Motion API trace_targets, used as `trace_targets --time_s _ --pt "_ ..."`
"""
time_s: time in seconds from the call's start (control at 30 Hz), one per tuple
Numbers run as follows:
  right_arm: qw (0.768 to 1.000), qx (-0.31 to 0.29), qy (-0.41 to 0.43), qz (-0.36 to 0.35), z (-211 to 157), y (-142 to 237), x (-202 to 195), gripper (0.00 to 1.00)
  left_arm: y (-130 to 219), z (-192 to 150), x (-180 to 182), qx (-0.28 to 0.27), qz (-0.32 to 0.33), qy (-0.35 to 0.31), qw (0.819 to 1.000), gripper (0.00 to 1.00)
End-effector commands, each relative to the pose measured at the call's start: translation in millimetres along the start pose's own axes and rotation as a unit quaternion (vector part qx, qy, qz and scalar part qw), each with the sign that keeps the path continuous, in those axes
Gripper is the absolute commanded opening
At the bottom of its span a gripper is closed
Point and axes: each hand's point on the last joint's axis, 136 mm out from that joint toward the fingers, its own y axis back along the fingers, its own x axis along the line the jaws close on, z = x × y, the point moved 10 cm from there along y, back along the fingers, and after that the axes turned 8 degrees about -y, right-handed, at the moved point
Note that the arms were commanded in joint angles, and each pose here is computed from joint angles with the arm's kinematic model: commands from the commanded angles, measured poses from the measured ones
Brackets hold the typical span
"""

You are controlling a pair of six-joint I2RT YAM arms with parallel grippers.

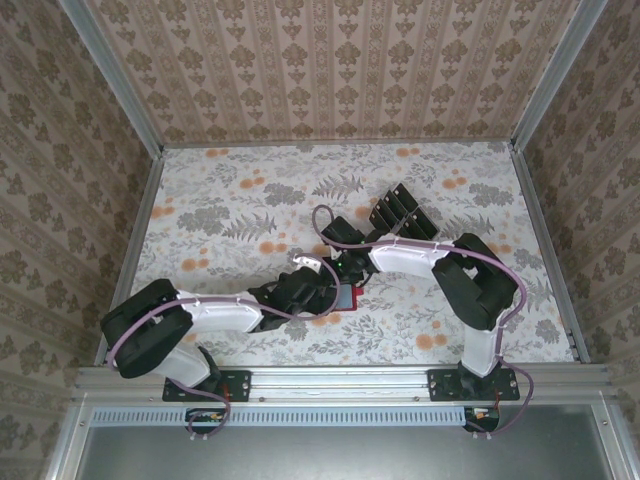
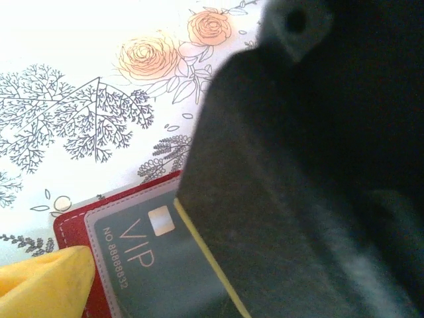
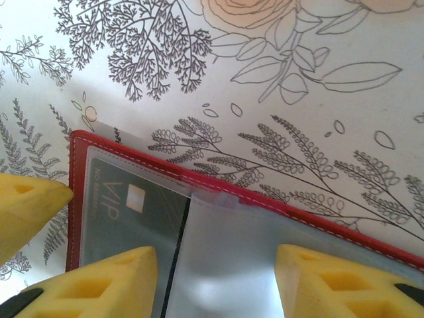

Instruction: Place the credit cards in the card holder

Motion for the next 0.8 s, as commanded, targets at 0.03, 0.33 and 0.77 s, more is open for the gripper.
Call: trace_targets --time_s 0.03,0.33,0.77 --pt "0.999 -0.032 -0.006 0.031 9 41 11 0.53 -8 -41 14 0.082 0.036 -0.005 0.996 0.96" --pt "0.999 -0.035 -0.014 0.036 7 42 7 0.54 -6 -44 17 0.081 0.04 0.0 0.996 0.97" --pt "0.999 0.019 -0.02 0.042 -7 1 4 0.49 4 -36 18 0.062 0.04 0.004 0.997 0.98"
